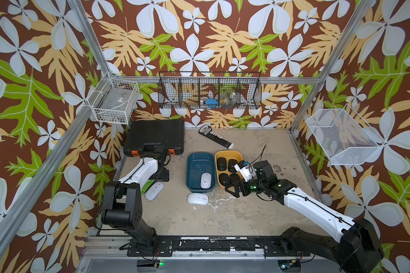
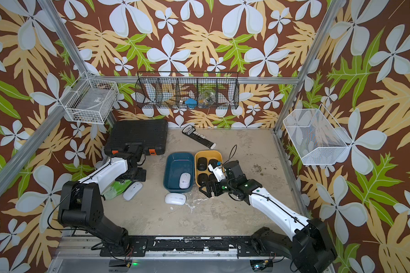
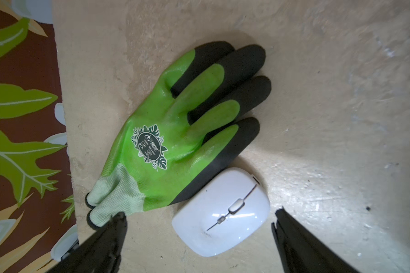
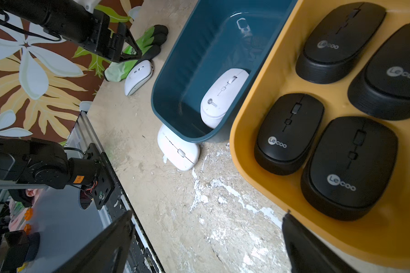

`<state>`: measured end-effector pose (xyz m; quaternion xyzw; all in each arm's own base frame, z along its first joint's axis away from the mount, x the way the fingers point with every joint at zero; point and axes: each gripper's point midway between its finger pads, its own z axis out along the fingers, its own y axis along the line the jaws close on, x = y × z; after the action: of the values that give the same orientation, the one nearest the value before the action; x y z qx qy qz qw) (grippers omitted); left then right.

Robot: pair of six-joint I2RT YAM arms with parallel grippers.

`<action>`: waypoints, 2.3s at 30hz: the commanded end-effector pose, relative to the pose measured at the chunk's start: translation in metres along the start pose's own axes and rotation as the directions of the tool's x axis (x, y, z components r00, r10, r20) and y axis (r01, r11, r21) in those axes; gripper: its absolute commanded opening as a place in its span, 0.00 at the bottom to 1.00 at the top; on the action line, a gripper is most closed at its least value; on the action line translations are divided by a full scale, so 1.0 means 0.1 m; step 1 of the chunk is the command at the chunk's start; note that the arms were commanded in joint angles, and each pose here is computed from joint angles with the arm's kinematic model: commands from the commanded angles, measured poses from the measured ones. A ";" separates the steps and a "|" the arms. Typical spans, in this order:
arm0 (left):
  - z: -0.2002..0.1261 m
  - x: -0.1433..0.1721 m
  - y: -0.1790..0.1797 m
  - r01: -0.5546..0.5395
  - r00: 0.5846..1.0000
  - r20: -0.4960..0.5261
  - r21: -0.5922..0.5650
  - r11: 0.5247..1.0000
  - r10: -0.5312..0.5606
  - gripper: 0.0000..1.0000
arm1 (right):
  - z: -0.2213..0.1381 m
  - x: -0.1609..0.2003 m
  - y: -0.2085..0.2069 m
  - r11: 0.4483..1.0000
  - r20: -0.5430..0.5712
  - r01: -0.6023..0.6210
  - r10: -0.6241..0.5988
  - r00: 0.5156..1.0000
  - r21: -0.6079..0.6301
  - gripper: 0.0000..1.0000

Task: Place the mice by color into the storage box
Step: Pick up the mouse from the center of the board.

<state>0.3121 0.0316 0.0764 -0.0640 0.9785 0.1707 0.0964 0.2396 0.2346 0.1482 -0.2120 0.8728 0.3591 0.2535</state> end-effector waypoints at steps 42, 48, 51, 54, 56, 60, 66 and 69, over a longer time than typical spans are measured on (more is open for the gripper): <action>0.25 0.59 -0.93 0.074 0.970 -0.241 0.392 0.917 0.024 0.79 | -0.08 -0.22 0.19 0.998 0.059 -0.002 0.006 0.998 -0.062 1.00; 0.04 0.39 -0.79 0.082 0.987 -0.161 0.366 0.927 -0.023 0.89 | -0.12 -0.25 0.21 0.998 0.074 -0.015 0.020 0.997 -0.064 1.00; -0.11 0.29 -0.65 0.071 0.992 -0.119 0.326 0.943 -0.034 0.97 | -0.13 -0.25 0.21 0.997 0.080 -0.023 0.029 0.996 -0.067 1.00; -0.24 0.32 -0.57 0.057 0.995 -0.098 0.305 0.951 -0.028 1.00 | -0.13 -0.25 0.22 0.997 0.088 -0.032 0.038 0.995 -0.071 1.00; -0.38 0.38 -0.59 0.060 0.996 -0.078 0.312 0.948 -0.038 1.00 | -0.12 -0.25 0.21 0.997 0.087 -0.037 0.043 0.995 -0.072 1.00; -0.60 0.65 -0.79 0.091 0.995 -0.063 0.369 0.925 -0.073 0.94 | -0.12 -0.26 0.21 0.997 0.086 -0.033 0.039 0.996 -0.071 1.00; -0.46 1.15 -0.79 0.226 0.974 -0.107 0.387 0.894 -0.200 0.25 | -0.16 -0.29 0.24 0.997 0.087 -0.019 0.025 0.996 -0.068 1.00; -0.41 1.23 -0.79 0.261 0.965 -0.112 0.387 0.884 -0.236 0.14 | -0.17 -0.27 0.25 0.998 0.082 -0.015 0.020 0.996 -0.068 1.00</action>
<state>0.1946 -0.0653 0.0630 -0.1311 0.9871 -0.0364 0.0841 0.2425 0.2437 0.1846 -0.1934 0.8526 0.4005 0.2744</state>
